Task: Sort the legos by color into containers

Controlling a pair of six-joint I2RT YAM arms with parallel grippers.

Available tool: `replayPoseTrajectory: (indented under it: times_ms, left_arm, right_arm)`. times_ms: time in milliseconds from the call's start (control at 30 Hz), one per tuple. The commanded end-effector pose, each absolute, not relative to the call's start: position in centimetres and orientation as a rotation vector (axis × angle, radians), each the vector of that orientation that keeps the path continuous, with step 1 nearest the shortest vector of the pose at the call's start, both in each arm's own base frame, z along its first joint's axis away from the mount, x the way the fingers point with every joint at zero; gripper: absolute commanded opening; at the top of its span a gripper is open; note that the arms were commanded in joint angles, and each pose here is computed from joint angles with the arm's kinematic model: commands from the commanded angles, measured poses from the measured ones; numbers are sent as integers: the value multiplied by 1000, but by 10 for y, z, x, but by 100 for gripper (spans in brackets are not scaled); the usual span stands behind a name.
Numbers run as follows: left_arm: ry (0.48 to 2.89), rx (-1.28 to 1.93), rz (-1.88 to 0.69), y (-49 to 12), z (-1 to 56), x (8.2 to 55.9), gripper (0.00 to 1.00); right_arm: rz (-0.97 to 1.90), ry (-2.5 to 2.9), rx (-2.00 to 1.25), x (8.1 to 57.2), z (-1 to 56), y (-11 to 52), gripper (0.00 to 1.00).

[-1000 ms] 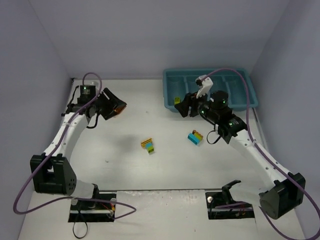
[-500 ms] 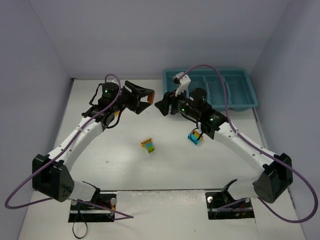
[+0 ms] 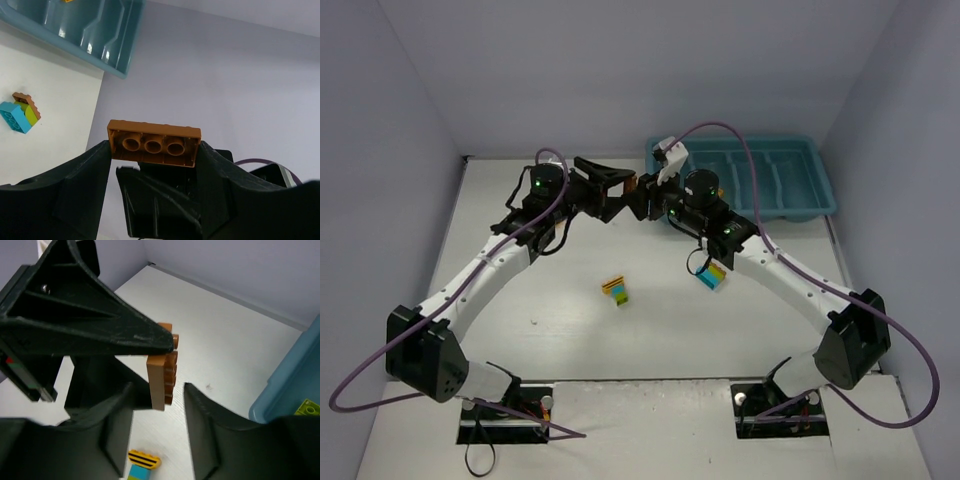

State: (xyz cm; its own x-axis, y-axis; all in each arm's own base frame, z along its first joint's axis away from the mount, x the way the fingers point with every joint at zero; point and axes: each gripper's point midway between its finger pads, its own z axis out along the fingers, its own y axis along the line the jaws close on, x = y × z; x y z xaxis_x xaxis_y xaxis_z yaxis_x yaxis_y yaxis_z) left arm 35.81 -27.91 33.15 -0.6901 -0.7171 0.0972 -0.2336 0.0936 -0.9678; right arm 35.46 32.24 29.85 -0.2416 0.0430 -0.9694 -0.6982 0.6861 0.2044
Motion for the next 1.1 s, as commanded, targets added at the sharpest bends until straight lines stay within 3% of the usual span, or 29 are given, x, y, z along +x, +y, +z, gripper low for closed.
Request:
replayPoseTrajectory:
  times_ms: [0, 133, 167, 233, 333, 367, 467, 700, 833, 1067]
  left_arm:
    - [1850, -850, -1728, -283, 376, 358, 25]
    - [1855, -842, -1735, -285, 375, 356, 26]
    - [1855, -839, -1733, -285, 375, 356, 28]
    - [1864, -827, -1719, -284, 371, 356, 34]
    - [1887, -834, -1686, -282, 356, 357, 54]
    - [1897, -837, -1670, -281, 350, 359, 66]
    - [1959, -853, -1559, -268, 323, 364, 79]
    - [2088, -806, -1190, -189, 271, 376, 82]
    - [2231, -578, -754, -137, 241, 362, 82]
    - [2390, -284, -516, -115, 211, 335, 82]
  right_arm:
    - [750, 1533, -469, 371, 347, 328, 36]
    - [718, 1538, -432, 382, 343, 326, 17]
    - [710, 1537, -427, 383, 342, 326, 8]
    - [698, 1535, -415, 386, 343, 324, 0]
    - [665, 1541, -419, 390, 340, 319, 0]
    - [645, 1545, -408, 394, 339, 314, 0]
    - [593, 1589, -388, 405, 326, 298, 0]
    - [302, 1755, -178, 456, 284, 172, 0]
    - [97, 1869, -46, 485, 258, 95, 0]
    - [-39, 2000, 68, 518, 216, 21, 0]
